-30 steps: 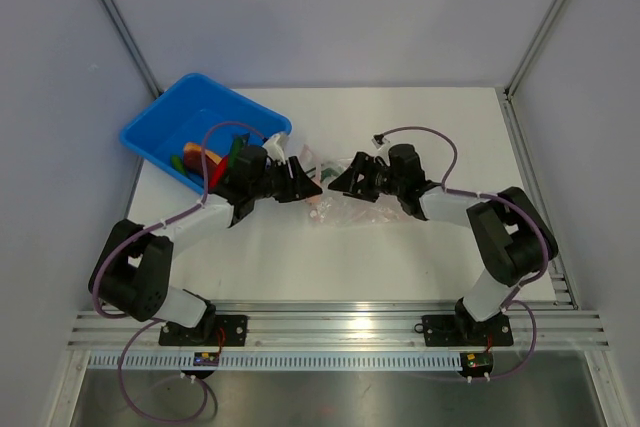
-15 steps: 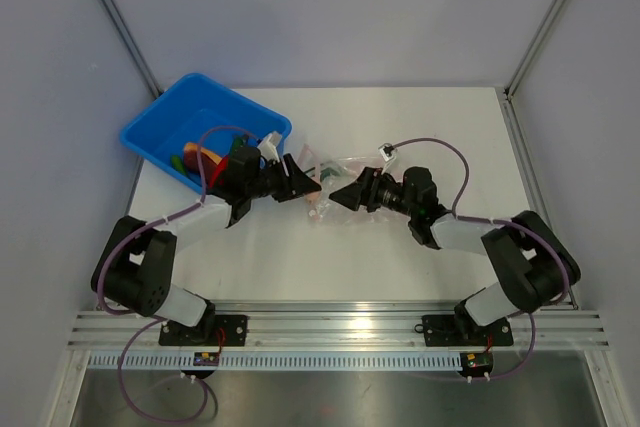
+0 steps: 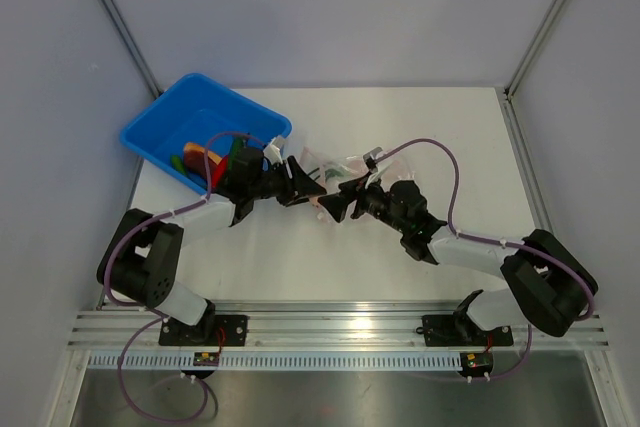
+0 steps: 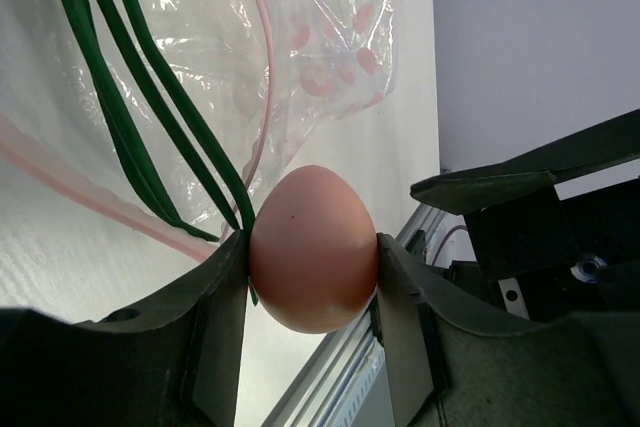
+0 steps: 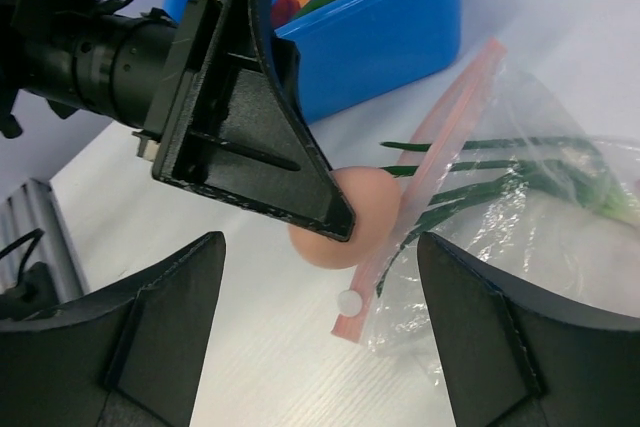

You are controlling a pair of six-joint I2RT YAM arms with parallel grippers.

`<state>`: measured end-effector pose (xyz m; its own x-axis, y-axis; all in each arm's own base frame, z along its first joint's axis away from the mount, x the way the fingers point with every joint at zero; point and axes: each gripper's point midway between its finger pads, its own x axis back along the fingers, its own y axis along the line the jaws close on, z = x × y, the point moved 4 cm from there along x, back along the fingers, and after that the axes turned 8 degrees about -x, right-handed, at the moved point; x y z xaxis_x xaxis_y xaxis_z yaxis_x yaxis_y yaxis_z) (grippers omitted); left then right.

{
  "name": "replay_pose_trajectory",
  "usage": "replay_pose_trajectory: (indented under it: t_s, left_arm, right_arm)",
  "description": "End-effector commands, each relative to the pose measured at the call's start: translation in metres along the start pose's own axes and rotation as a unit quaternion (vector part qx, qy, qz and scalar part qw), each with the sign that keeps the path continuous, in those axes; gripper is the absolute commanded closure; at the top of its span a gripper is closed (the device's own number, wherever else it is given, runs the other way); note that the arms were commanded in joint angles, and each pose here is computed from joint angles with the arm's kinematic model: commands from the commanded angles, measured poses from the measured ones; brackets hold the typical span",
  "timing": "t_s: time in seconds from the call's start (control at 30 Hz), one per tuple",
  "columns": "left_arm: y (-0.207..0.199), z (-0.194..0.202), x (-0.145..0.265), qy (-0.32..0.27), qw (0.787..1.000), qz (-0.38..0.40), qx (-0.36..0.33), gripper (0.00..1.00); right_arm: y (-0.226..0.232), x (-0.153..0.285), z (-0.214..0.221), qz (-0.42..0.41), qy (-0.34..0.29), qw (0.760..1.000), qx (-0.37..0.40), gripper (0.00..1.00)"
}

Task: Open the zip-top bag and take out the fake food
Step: Pick up the food from the zipper food storage bag.

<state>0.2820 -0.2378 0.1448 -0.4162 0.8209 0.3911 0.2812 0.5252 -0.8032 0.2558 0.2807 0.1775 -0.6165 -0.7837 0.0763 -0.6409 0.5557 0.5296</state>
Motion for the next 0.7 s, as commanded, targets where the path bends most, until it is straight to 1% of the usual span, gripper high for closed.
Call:
replay_pose_trajectory:
  t_s: [0.0,0.23,0.4,0.5,0.67]
  left_arm:
    - [-0.020,-0.013,0.004,-0.012,0.999,0.045,-0.010,0.52]
    - [-0.026,-0.017,0.007,-0.018,0.998,0.055,0.017,0.50]
    - [-0.029,-0.020,0.007,-0.025,0.997,0.070,0.034,0.48]
    - [-0.029,-0.021,0.003,-0.021,0.996,0.076,0.044,0.48]
    - [-0.025,-0.016,-0.001,-0.006,0.994,0.084,0.066,0.48]
  right_arm:
    - [-0.010,-0.002,-0.010,0.039,-0.033,0.997,0.059,0.15]
    - [-0.010,-0.011,-0.001,0.050,-0.025,0.996,0.067,0.14]
    - [-0.002,-0.015,0.005,0.039,-0.021,0.996,0.075,0.13]
    - [0.002,-0.016,0.005,0.033,-0.024,0.996,0.080,0.12]
    - [-0.001,-0.020,0.002,0.050,-0.041,0.994,0.087,0.11]
